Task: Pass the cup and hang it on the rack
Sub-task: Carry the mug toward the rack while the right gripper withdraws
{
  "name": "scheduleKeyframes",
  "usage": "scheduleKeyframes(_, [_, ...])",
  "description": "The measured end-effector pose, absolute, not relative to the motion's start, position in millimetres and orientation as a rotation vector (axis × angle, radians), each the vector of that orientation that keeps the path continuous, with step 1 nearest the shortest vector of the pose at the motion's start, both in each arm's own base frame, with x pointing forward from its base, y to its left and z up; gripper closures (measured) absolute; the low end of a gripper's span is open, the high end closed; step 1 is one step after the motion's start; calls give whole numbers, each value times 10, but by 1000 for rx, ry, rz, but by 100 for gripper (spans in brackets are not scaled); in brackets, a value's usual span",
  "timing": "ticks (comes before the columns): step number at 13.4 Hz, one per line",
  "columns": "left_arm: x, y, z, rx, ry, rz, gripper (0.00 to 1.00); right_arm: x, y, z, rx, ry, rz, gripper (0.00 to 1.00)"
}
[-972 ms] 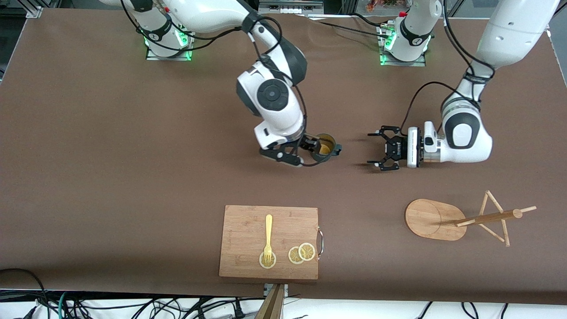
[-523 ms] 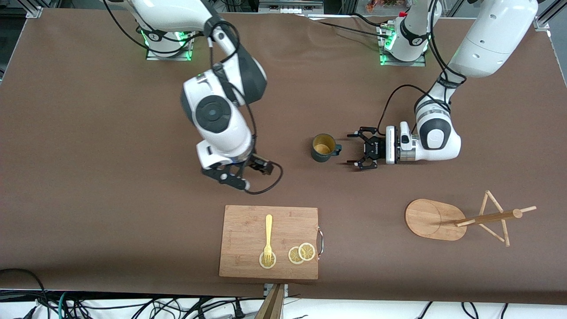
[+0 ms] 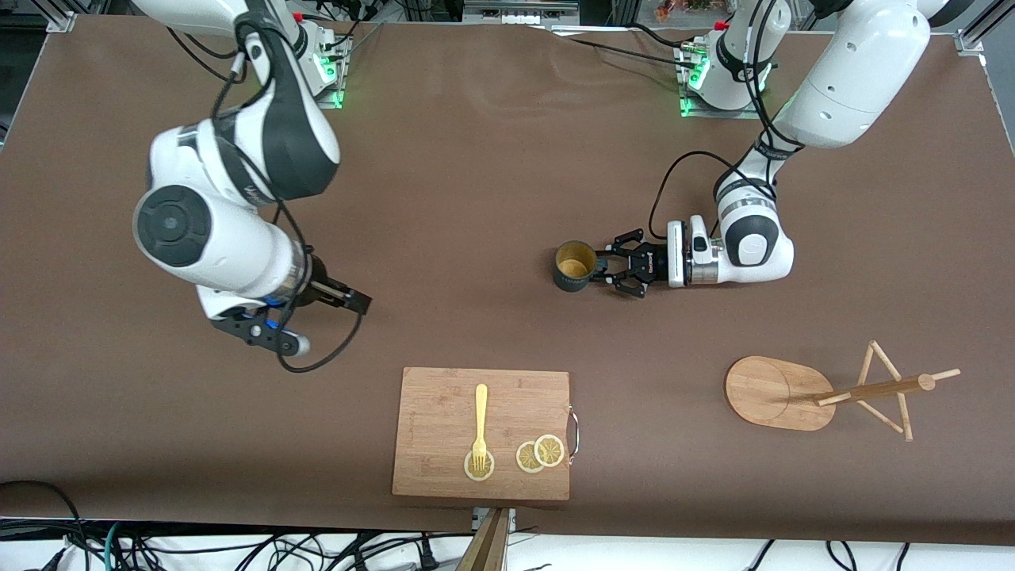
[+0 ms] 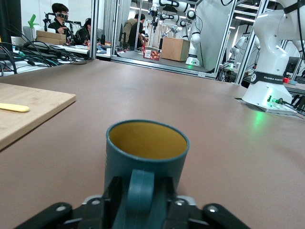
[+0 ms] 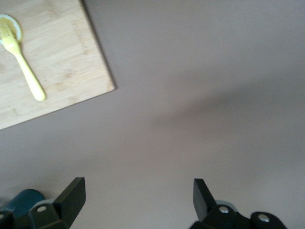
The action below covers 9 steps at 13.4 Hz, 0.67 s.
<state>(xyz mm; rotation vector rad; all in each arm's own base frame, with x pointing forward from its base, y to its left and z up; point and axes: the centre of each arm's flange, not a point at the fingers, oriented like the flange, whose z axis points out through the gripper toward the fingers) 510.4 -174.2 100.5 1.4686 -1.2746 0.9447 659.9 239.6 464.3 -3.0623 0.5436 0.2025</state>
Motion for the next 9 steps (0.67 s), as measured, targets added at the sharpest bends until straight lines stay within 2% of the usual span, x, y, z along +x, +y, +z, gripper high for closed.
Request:
scheduleKeyframes(1, [5086,-1746,969,1468,-1272,941,75,6582,2264,4709,-3073,536,223,0])
scheduleKeyframes(2, [5075,-1748,949,1465,-1268,942,79,6566,2129,4787,-3082,527,240,0])
scheduleKeyframes(9, [5152,-1514,1147,1402,-1044,919,79,6430,1346,5216,-3102,471,318,0])
